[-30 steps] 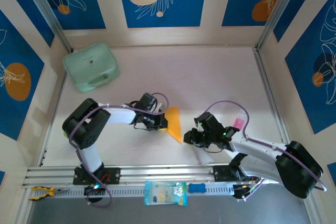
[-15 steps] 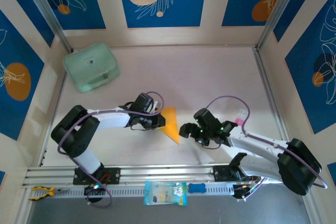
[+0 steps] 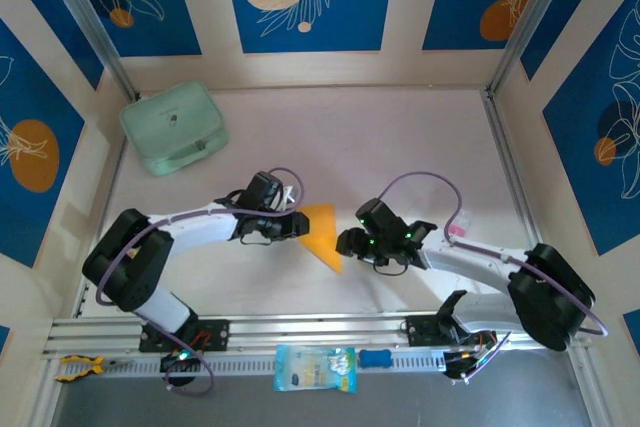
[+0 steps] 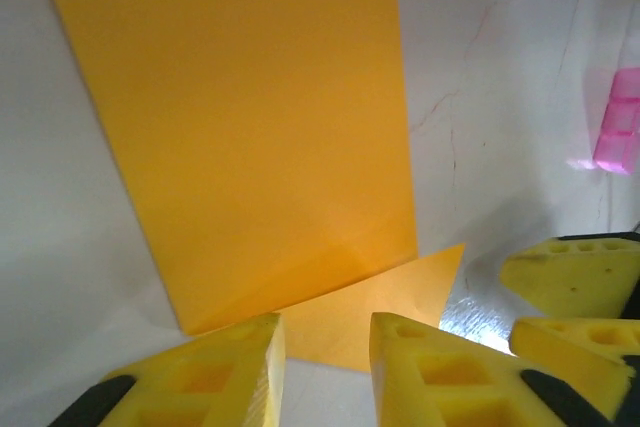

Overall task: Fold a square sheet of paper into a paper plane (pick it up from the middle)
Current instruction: Fourth fold the wing at the center of the table.

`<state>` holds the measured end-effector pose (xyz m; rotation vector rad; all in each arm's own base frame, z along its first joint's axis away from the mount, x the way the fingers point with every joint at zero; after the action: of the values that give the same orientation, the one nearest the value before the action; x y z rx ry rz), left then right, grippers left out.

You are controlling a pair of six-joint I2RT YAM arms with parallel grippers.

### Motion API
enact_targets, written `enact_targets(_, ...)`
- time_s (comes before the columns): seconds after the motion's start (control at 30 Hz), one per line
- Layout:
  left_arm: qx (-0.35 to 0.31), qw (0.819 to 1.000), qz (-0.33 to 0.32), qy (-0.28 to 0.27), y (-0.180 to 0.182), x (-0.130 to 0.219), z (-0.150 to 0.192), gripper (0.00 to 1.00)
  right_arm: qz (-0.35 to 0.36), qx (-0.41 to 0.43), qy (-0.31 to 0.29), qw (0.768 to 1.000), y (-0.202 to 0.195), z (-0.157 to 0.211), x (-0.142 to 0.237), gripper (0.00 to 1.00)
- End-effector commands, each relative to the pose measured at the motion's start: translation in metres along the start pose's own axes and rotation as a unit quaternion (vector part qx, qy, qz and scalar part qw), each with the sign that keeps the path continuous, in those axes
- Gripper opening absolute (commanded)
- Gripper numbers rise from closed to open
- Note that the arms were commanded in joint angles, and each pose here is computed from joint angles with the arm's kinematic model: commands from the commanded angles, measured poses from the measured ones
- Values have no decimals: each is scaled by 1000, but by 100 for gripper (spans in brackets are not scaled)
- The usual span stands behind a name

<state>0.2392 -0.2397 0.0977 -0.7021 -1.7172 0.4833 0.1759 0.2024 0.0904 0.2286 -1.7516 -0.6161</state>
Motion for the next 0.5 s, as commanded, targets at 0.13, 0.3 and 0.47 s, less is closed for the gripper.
enact_targets(0.13, 19, 1000, -5, -15, 18, 22, -7, 36, -40, 35, 21, 998, 33, -11, -13, 48)
enact_targets(0.3, 40, 999, 2, -11, 29, 24, -6, 38, -39, 42, 43, 997, 38, -18, -27, 44)
enact_targets(0.47, 60, 998, 17, -2, 33, 22, -4, 39, -37, 44, 55, 997, 40, -26, -36, 40)
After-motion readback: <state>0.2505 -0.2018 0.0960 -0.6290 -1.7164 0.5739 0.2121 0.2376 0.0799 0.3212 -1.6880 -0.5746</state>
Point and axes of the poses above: each hand's point on the last joint's axis, 136 mm out from that joint toward the fingers, its own x axis back along the fingers, its own y axis along the line the jaws close on, z = x × y, the point moved 5 cm from there along x, back along the fingers, and after that the axes turned 5 degrees about -x, right-handed, at the moved point
